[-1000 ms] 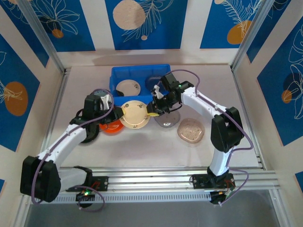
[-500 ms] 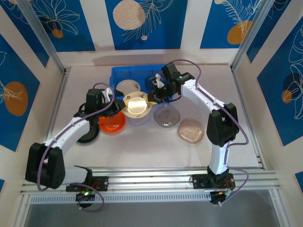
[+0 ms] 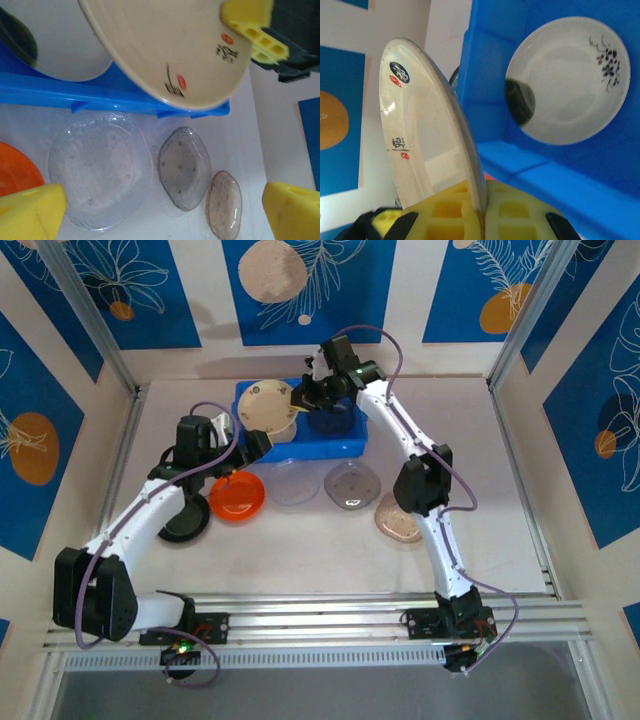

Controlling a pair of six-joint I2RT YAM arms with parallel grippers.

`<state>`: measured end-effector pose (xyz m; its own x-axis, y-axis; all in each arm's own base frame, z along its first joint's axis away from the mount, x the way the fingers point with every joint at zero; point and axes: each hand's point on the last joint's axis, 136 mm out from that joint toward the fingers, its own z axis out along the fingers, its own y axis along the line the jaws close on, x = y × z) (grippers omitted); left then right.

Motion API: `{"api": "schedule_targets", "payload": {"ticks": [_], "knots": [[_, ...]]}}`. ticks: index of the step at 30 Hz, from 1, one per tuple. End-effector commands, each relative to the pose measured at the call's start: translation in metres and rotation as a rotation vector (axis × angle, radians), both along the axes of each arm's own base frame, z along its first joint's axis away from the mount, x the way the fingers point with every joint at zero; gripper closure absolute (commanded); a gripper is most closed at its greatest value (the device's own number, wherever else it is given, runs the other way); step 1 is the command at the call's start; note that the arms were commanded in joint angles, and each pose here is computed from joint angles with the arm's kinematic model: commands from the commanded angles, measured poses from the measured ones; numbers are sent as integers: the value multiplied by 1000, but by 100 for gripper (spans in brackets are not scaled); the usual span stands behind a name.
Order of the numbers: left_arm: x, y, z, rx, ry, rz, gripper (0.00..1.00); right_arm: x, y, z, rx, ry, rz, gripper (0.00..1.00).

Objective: Place the plates into the plastic bin on the countertop

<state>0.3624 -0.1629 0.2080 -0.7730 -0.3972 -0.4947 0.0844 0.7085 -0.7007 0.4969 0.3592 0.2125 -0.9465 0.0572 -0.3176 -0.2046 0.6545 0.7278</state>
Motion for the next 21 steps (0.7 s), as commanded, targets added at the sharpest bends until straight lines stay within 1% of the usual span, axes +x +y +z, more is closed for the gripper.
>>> {"api": "schedule_targets", "payload": {"ticks": [1,7,12,16,21], "knots": [[3,11,16,48,-55,10,0,19,-1,-9,31,35,-60,100],[3,18,13,48,-43,14,0,47,4,-31,48,-28,-98,100],[3,21,6,62,-24,18,0,62,9,-57,64,-23,-122,100],[3,26,2,71,-15,31,0,70,10,-77,52,-6,-147,100],[5,33,-2,76,-6,46,0,71,15,-96,28,-1,-151,100]]}}
